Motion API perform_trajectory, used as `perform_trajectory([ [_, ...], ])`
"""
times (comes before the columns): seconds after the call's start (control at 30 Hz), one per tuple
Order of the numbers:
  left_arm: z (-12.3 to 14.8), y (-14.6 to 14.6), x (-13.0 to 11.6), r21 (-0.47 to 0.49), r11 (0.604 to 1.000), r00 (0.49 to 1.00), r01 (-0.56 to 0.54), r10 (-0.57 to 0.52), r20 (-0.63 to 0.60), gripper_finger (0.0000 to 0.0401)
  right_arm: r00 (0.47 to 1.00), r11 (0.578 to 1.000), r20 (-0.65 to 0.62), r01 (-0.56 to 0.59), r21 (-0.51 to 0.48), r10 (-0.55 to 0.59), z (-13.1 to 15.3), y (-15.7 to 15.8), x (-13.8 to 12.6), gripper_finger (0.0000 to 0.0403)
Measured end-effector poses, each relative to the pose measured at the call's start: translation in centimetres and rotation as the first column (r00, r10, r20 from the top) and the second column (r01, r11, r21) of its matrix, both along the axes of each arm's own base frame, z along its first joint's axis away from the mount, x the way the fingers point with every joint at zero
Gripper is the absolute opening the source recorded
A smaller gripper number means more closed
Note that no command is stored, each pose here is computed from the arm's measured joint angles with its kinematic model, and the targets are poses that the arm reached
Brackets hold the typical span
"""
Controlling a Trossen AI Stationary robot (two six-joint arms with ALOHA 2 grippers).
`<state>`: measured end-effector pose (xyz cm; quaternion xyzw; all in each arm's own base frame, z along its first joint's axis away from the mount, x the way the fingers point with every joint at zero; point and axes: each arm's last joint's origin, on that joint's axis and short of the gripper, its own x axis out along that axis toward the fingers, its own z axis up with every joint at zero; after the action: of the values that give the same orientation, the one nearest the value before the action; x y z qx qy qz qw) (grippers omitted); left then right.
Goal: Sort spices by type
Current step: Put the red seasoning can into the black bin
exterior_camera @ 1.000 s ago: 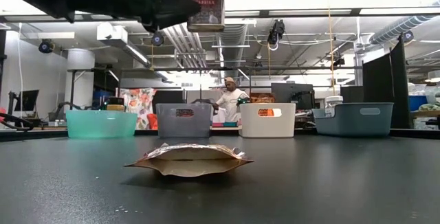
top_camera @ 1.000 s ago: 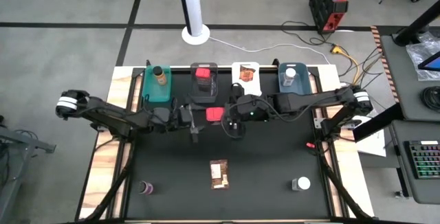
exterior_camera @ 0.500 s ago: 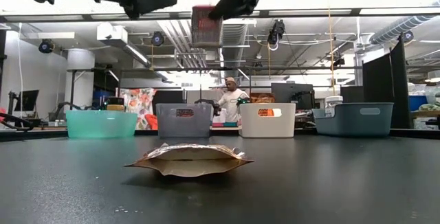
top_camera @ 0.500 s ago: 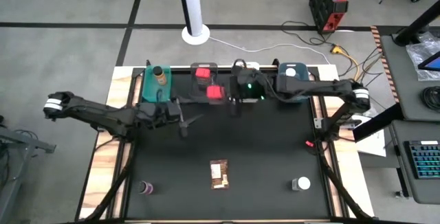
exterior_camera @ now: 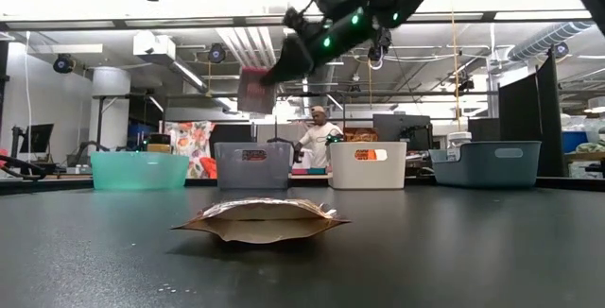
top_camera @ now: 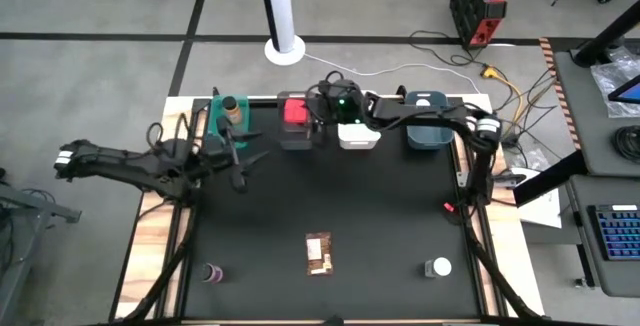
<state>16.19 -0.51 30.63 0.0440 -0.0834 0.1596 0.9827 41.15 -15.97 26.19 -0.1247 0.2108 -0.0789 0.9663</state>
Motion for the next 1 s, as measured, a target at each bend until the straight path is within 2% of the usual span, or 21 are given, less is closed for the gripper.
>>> perform_trajectory([
  [0.2, 0.3, 0.1, -1.4, -0.003, 1.000, 1.000, 0.001, -0.001, -0.005, 0.0238, 0.999, 0.998, -0.034, 0.040, 0.046, -0.038, -3.3, -1.7, 1.1, 0.0206],
  [0.47, 0.0, 0.1, -1.2, 0.000, 1.000, 0.999, 0.001, -0.001, -0.032, 0.0238, 0.996, 0.995, -0.078, 0.038, 0.090, -0.031, -6.2, -2.5, 2.3, 0.0206],
  [1.0, -0.6, 0.1, -0.5, 0.004, 1.000, 0.997, 0.000, 0.000, -0.072, 0.0238, 0.994, 0.995, -0.108, 0.039, 0.091, -0.029, -7.5, -2.8, 2.5, 0.0208],
])
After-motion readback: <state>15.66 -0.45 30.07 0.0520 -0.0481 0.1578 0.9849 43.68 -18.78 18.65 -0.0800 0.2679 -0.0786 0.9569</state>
